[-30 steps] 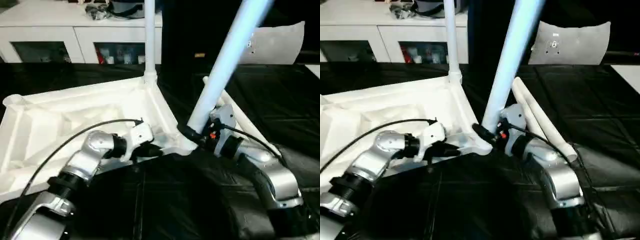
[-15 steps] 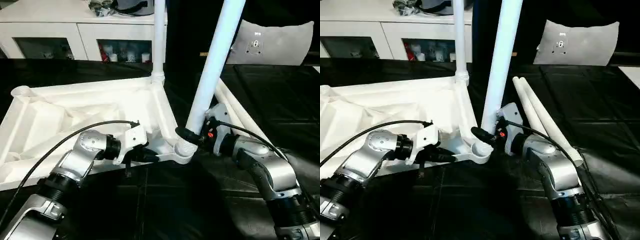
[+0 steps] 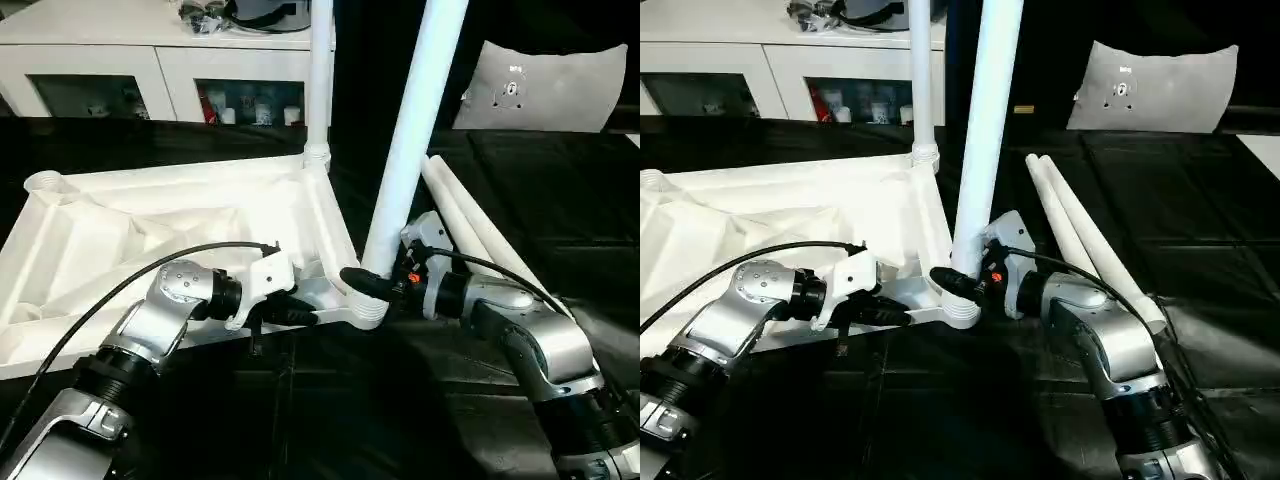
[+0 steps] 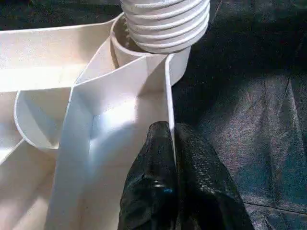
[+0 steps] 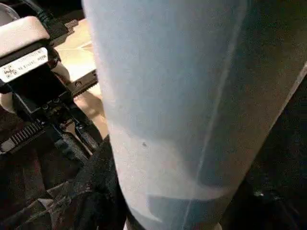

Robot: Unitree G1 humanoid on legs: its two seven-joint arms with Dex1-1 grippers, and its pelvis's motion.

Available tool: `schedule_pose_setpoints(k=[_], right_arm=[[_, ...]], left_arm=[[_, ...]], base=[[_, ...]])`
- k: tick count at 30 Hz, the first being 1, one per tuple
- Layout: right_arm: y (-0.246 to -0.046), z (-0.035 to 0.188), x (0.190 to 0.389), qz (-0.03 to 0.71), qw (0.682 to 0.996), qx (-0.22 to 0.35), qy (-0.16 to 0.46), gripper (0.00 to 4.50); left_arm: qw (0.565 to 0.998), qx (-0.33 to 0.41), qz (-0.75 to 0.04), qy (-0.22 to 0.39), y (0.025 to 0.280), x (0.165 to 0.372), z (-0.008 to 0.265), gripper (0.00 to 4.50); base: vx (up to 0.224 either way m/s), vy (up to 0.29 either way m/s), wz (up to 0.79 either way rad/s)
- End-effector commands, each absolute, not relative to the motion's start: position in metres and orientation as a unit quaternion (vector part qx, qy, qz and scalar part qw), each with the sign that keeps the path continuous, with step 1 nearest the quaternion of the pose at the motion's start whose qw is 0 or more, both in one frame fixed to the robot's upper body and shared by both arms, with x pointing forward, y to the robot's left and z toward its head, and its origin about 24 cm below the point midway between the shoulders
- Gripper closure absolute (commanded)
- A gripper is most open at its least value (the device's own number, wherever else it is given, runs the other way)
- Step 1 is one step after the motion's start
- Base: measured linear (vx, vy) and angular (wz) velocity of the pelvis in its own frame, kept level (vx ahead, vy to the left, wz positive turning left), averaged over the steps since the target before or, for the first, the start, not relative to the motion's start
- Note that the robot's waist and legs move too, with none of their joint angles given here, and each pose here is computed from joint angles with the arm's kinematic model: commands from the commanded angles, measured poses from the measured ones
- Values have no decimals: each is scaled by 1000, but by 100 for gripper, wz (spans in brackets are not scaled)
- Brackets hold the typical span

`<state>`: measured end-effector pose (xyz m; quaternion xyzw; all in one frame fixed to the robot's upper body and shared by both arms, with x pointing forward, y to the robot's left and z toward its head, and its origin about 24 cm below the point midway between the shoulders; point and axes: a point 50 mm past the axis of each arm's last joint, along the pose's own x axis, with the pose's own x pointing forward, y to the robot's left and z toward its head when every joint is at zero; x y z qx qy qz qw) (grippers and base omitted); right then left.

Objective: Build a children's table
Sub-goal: Insert table leg to table base

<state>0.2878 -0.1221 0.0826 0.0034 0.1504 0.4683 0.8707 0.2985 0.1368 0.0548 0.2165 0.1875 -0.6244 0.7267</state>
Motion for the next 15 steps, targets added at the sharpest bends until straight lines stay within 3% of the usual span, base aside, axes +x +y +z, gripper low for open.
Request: schedule_pose_setpoints(k=[1, 10, 15], right_arm=[[-125, 74, 288, 461, 869, -12, 177, 259], [-127, 69, 290, 461, 867, -16, 188, 259], [-126, 63, 283, 477, 856, -4, 202, 259]], left_arm=[[692, 227, -653, 206, 133, 289, 49, 450], [672, 213, -680, 202, 131, 283, 56, 450], [695, 228, -655, 189, 129, 290, 55, 450]], base=[[0, 0, 0], [0, 0, 0], [0, 0, 0]])
